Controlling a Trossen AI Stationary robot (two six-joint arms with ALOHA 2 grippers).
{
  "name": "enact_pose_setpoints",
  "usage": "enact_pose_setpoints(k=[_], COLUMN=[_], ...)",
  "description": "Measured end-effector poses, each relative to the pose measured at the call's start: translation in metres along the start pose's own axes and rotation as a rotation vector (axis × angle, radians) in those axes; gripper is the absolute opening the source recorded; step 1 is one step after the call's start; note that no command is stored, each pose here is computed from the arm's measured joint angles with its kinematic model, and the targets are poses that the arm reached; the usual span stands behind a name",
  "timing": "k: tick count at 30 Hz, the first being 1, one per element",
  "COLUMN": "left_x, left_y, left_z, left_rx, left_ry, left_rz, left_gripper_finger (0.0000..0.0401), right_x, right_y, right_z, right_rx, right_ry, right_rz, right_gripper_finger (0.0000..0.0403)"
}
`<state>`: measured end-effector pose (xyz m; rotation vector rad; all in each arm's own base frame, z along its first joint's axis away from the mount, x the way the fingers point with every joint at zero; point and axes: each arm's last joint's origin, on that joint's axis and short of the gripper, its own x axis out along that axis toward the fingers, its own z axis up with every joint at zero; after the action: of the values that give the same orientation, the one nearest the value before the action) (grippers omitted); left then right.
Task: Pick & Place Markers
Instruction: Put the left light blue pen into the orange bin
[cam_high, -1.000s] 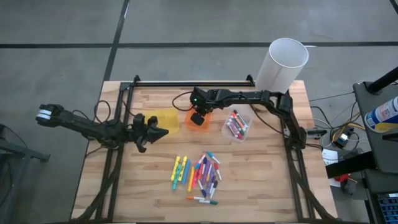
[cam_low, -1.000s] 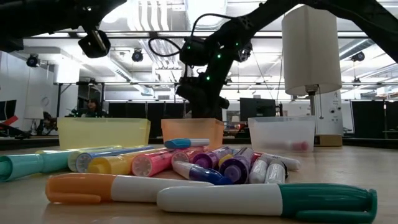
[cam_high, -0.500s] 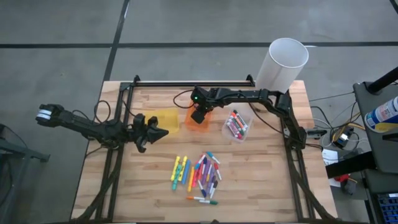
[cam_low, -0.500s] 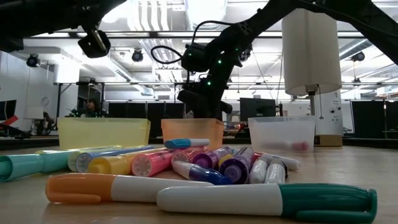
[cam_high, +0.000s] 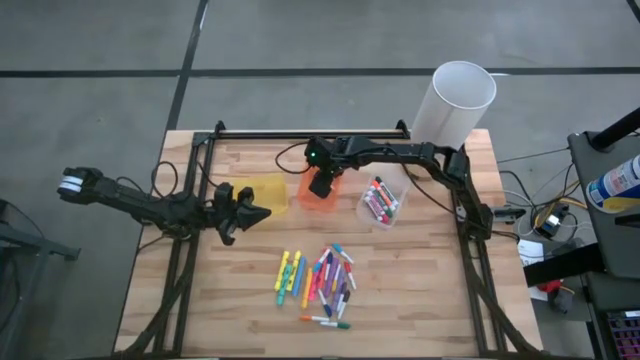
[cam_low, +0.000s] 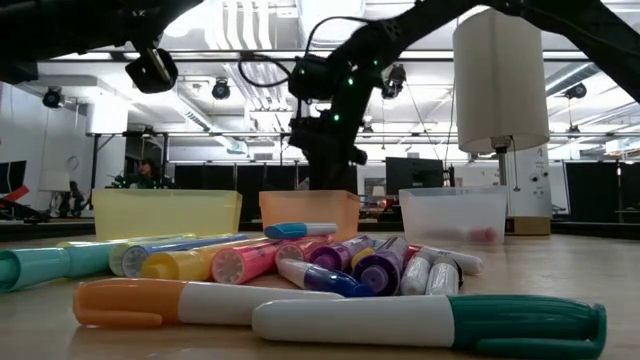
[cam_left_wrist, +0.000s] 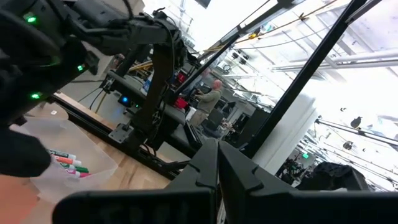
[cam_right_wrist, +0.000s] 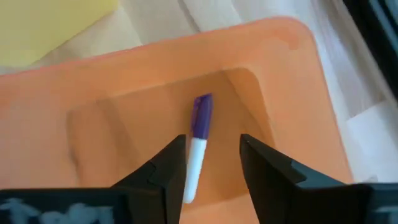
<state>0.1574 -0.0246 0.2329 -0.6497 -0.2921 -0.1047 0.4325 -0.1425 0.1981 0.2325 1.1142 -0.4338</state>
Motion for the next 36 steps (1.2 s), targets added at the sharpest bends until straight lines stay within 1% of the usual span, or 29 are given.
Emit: enact_pose_setpoints(k=[3, 7, 9, 15, 18, 21, 24, 31, 36], left_x=[0.0, 0.0, 0.0, 0.0, 0.0, 0.0, -0.001, -0.004, -0.005], left_y=[0.0, 0.0, 0.0, 0.0, 0.0, 0.0, -0.001, -0.006, -0.007], left_z=[0.0, 0.0, 0.0, 0.0, 0.0, 0.0, 0.001, 0.005, 0.007], left_rx=[0.0, 0.0, 0.0, 0.001, 0.001, 0.005, 0.024, 0.019, 0.017], left_ry=[0.001, 0.002, 0.002, 0.002, 0.001, 0.001, 0.002, 0.01, 0.01], left_rz=[0.001, 0.001, 0.001, 0.002, 0.001, -0.003, -0.023, -0.097, -0.121], left_gripper_finger=[0.0009, 0.0009, 0.0009, 0.0009, 0.0009, 0.0009, 0.0009, 0.0009, 0.0009], right_x=[-0.01, -0.026, -0.035, -0.058, -0.066, -0.071, -0.072, -0.068, -0.06], right_y=[0.013, 0.037, 0.05, 0.099, 0.125, 0.146, 0.161, 0.187, 0.2], right_z=[0.001, -0.004, -0.006, -0.009, -0.016, -0.026, -0.036, -0.058, -0.072], right_rx=[-0.116, -0.303, -0.37, -0.539, -0.619, -0.673, -0.705, -0.768, -0.816], right_ry=[0.029, 0.1, 0.118, 0.063, 0.043, 0.038, 0.043, 0.061, 0.072], right_rz=[0.03, 0.059, 0.071, 0.121, 0.147, 0.168, 0.182, 0.204, 0.224], right_gripper_finger=[0.0141, 0.0129, 0.0123, 0.0107, 0.0103, 0.01, 0.0101, 0.0111, 0.0126])
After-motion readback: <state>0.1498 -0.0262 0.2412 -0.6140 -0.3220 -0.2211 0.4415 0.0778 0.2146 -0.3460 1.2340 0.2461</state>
